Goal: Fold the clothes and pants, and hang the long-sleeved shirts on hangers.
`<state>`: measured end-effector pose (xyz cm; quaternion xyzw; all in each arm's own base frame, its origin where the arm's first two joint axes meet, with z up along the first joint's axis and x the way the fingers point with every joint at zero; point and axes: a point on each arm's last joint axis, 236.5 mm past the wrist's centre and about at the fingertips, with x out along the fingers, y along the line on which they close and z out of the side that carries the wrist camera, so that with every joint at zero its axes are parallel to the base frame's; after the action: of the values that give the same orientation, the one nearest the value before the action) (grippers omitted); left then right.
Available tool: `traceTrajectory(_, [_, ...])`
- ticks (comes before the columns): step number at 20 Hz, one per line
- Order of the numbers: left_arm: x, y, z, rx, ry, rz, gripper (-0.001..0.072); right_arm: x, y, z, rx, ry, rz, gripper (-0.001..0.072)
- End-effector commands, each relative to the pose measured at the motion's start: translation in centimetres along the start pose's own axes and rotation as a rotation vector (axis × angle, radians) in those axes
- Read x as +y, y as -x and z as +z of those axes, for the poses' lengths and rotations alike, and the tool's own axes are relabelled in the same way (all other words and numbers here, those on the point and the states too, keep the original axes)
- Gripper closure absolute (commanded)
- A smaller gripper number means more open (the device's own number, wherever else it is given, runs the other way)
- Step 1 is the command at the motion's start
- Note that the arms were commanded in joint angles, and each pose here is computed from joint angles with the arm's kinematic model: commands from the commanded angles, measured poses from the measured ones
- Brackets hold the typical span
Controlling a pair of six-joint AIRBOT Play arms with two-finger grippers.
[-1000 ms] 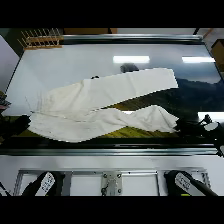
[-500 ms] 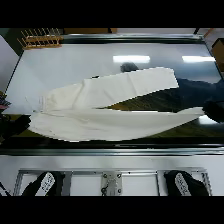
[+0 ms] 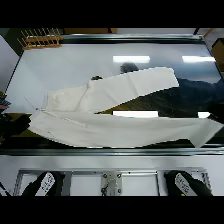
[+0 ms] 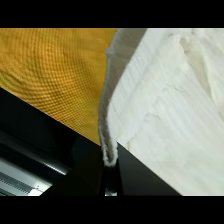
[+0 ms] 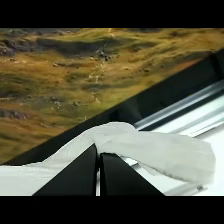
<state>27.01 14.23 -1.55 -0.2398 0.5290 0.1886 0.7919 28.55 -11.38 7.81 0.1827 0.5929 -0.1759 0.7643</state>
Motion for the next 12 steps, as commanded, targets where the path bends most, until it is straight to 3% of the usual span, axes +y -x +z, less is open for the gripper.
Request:
traceTrajectory(1, [0.0,0.0,0.0,-0.001,0.000,0.000,0.0688,3.3,-8.5,5.3,0.054,0.060,0.012,0.0701])
traceTrajectory(5, [0.0,0.0,0.0,-0.001,0.000,0.000,0.0688,8.7,-14.2,11.5,0.019,0.054,0.085,0.0686])
traceTrajectory(6, [0.0,0.0,0.0,-0.001,0.000,0.000,0.0687,9.8,-14.3,13.0,-0.006,0.049,0.115,0.0528])
traceTrajectory(7, [0.0,0.0,0.0,-0.001,0.001,0.000,0.0688,10.9,-13.9,14.4,-0.037,0.037,0.155,0.0141])
traceTrajectory(8, [0.0,0.0,0.0,-0.001,0.000,0.001,0.0687,11.5,-13.1,15.7,-0.072,0.033,0.180,-0.0002])
traceTrajectory(12, [0.0,0.0,0.0,-0.001,0.001,0.000,0.0687,9.1,-8.4,16.7,-0.134,0.159,0.166,-0.0001])
